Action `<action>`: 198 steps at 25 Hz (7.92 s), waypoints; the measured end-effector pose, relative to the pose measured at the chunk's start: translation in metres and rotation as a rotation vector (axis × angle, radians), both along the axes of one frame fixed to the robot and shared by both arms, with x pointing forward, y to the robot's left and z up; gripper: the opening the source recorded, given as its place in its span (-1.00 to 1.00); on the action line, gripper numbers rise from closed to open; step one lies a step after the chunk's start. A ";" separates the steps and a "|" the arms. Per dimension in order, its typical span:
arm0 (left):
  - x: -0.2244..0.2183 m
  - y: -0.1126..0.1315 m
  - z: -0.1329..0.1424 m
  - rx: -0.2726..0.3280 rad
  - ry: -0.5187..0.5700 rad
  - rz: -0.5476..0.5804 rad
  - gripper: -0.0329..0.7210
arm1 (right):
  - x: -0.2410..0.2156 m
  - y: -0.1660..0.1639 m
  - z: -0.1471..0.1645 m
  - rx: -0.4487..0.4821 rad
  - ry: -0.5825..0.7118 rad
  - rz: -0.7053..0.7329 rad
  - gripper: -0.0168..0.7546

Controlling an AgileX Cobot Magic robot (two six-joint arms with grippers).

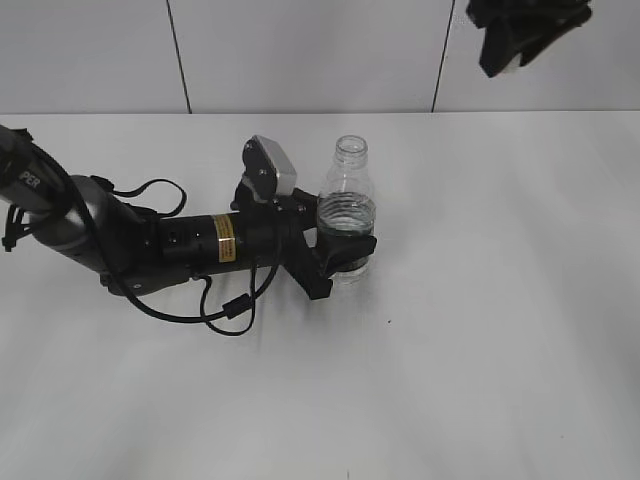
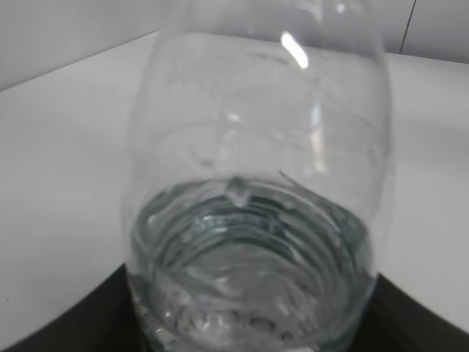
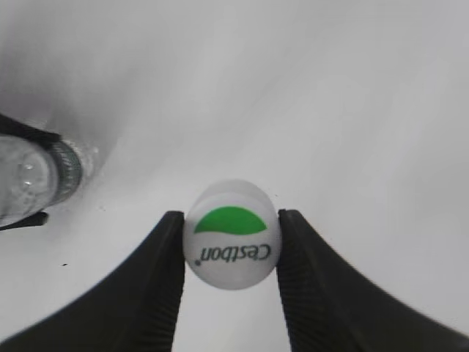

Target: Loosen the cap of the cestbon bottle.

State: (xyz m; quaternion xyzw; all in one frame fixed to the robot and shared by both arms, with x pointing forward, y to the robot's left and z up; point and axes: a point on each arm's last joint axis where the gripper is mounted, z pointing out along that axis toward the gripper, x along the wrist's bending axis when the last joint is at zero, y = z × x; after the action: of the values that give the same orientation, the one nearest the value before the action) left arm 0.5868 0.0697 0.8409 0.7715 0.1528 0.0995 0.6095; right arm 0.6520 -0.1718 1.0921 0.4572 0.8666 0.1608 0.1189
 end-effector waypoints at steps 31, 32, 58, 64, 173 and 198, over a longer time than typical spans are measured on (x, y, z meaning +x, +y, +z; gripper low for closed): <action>0.014 0.007 0.002 -0.044 0.039 0.176 0.18 | 0.015 -0.112 -0.185 0.074 0.277 -0.388 -0.19; 0.014 0.007 0.002 -0.044 0.038 0.175 0.18 | 0.015 -0.112 -0.188 0.072 0.275 -0.385 -0.19; 0.011 0.006 0.001 -0.021 0.027 0.143 0.18 | 0.018 -0.072 -0.209 0.098 0.254 -0.230 -0.08; 0.012 0.006 0.001 -0.020 0.028 0.144 0.18 | 0.017 -0.072 -0.209 0.100 0.268 -0.224 0.43; -0.047 0.213 0.267 0.744 0.765 0.943 0.56 | -0.116 -0.091 0.068 0.103 -0.074 -0.252 0.55; -0.226 0.224 0.246 0.637 0.720 0.997 0.56 | -0.270 -0.100 0.039 0.149 -0.091 -0.252 0.55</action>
State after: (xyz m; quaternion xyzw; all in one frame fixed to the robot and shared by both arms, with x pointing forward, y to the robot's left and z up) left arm 0.3607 0.2933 1.0872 0.7357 0.6451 0.1457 0.1460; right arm 0.3823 -0.2723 1.1310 0.5621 0.7817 0.2291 0.1432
